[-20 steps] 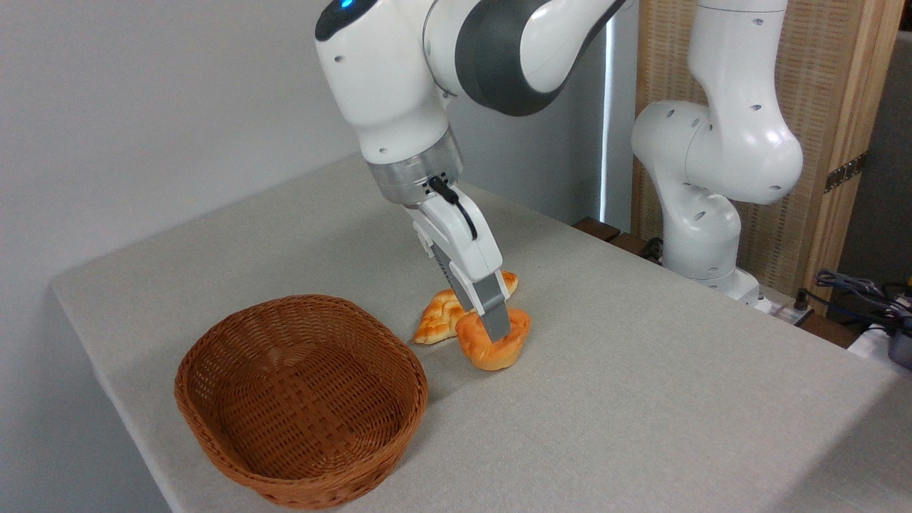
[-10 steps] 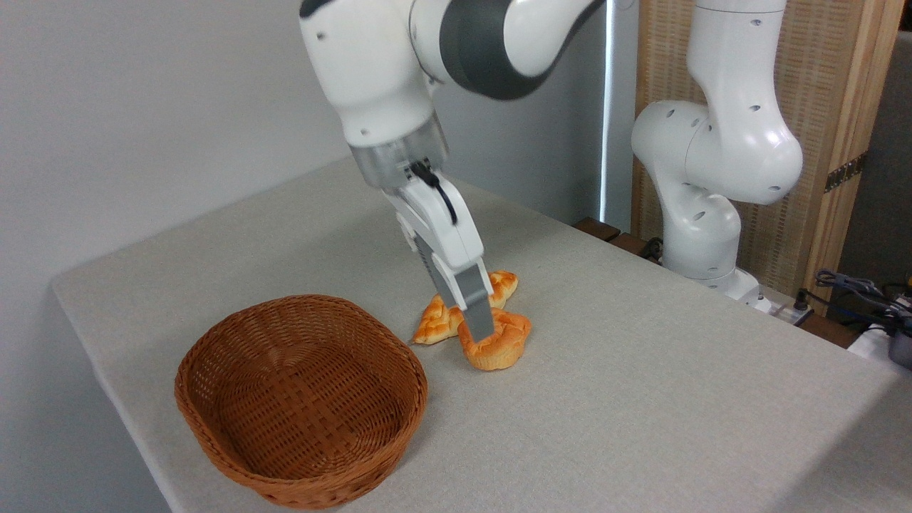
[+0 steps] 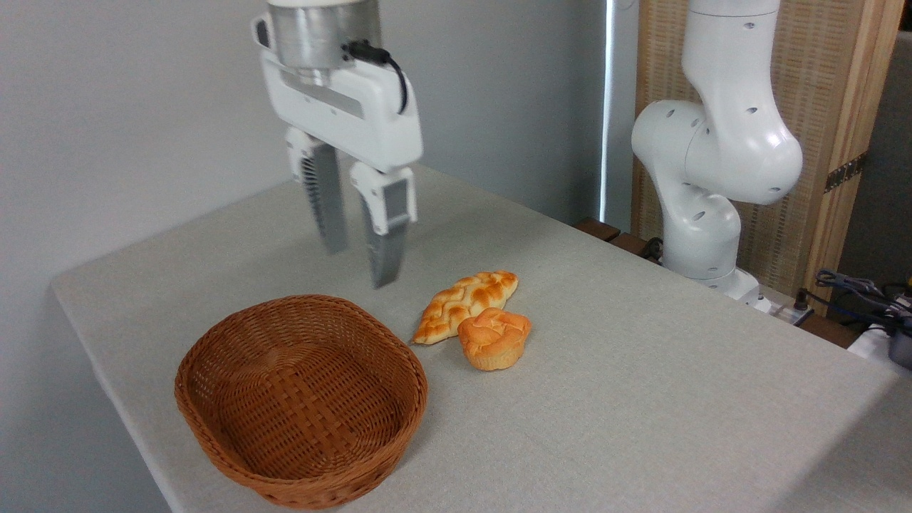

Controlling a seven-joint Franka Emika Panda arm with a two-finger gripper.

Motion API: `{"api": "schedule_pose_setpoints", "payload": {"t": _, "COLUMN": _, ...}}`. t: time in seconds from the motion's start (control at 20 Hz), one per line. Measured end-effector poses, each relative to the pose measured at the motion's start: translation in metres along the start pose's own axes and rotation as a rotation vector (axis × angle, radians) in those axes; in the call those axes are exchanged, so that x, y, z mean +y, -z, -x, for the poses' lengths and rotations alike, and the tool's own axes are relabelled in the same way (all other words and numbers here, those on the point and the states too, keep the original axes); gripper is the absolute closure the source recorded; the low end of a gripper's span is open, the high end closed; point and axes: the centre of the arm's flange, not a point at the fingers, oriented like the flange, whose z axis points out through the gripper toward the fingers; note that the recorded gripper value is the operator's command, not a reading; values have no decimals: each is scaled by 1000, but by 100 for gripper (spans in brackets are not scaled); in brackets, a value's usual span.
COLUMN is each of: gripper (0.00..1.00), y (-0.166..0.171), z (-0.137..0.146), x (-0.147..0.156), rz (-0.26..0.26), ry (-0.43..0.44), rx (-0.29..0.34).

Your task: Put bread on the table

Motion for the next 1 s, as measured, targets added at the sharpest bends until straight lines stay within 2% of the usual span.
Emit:
{"api": "schedule_pose_setpoints", "payload": {"t": 0.1, "gripper": 0, "y": 4, "z": -12, "x": -10, "rz": 9, "ry": 63, "rx": 32}}
{"api": "schedule_pose_setpoints", "payload": {"t": 0.25, "gripper": 0, "y": 0, "z": -22, "x": -19, "rz": 17, "ry": 128, "rx": 41}}
{"api": "schedule_pose_setpoints", "payload": {"t": 0.6, "gripper": 0, "y": -4, "z": -22, "x": -19, "rz": 35, "ry": 137, "rx": 18}}
{"api": "schedule_pose_setpoints", "payload": {"t": 0.8, "gripper": 0, "y": -8, "z": -19, "x": -16, "rz": 61, "ry": 137, "rx": -16}}
{"api": "schedule_pose_setpoints", "payload": {"t": 1.0, "gripper": 0, "y": -9, "z": -17, "x": -15, "rz": 49, "ry": 125, "rx": -49}}
